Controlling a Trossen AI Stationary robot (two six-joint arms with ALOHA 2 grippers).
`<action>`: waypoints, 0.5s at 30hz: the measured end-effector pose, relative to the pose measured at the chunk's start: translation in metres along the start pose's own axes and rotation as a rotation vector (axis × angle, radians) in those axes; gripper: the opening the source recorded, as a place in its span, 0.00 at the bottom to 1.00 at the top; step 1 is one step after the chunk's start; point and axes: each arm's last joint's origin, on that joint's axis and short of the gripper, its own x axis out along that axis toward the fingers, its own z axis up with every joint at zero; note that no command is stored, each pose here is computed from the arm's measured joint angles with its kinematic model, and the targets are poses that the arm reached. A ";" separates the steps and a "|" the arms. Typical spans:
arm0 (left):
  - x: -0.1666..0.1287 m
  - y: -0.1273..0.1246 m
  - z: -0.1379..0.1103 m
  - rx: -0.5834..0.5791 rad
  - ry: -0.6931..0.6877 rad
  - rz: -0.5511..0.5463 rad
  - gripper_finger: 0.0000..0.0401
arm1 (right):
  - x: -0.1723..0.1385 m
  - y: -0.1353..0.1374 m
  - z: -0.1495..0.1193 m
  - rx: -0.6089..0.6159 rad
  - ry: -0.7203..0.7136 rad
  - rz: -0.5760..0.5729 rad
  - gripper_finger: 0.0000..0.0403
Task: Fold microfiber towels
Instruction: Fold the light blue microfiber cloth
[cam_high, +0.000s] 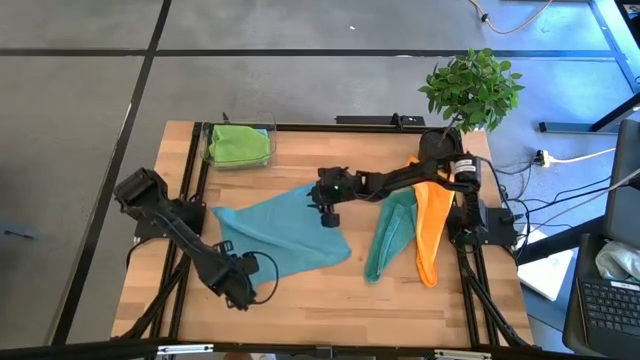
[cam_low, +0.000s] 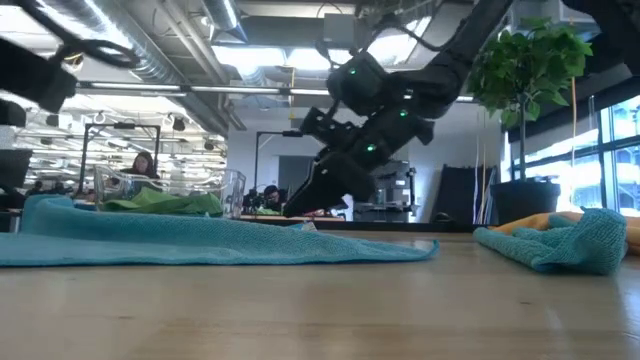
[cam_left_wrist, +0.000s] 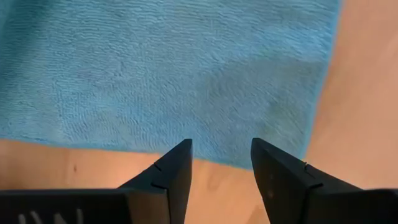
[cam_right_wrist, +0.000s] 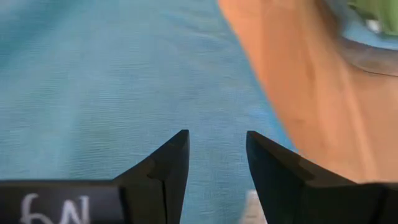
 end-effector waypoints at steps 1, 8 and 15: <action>0.002 0.000 0.000 -0.007 -0.001 0.011 0.39 | 0.002 -0.004 0.001 0.004 -0.001 -0.008 0.40; 0.015 -0.013 0.004 -0.036 0.021 -0.039 0.39 | 0.014 -0.019 -0.015 0.066 0.097 0.005 0.40; 0.015 -0.025 -0.001 -0.110 0.061 -0.149 0.39 | 0.015 -0.027 -0.027 0.051 0.209 -0.078 0.40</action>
